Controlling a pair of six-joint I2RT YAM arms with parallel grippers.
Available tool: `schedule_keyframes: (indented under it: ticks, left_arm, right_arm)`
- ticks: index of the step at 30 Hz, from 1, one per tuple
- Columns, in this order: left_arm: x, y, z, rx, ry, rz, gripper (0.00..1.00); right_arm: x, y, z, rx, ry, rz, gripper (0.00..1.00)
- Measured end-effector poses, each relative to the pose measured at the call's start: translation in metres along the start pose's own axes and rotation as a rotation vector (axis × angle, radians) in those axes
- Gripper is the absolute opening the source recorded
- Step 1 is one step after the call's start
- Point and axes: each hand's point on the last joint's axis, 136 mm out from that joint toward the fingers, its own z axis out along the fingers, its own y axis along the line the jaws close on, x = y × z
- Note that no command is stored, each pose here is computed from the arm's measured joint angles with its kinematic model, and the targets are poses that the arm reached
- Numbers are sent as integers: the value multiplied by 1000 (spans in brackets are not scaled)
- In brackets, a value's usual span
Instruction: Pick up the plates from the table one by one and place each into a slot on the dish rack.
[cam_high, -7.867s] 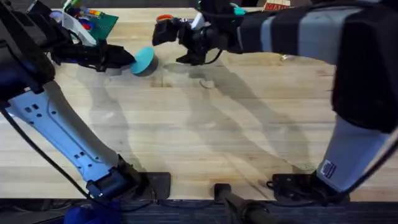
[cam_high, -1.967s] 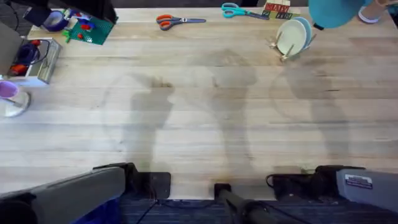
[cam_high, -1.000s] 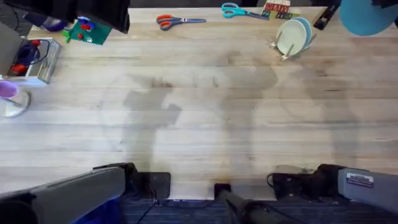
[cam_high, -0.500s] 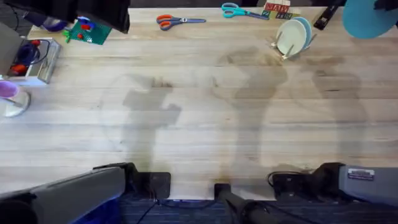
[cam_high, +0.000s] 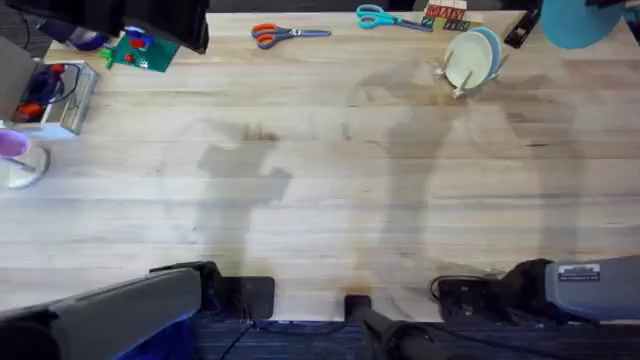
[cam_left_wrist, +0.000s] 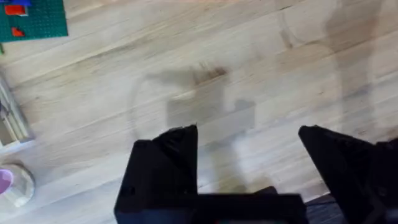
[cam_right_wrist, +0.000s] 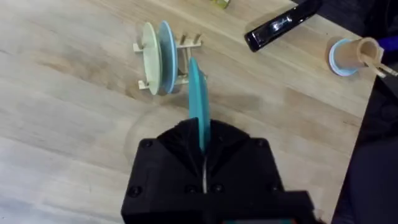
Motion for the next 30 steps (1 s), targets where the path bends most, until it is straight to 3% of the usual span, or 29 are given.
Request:
schedule_keyframes:
  ticks: [30]
  left_arm:
    - [0,0,0,0,0,0,993]
  right_arm:
    - [-19,-11,48,-45,-70,-7,31]
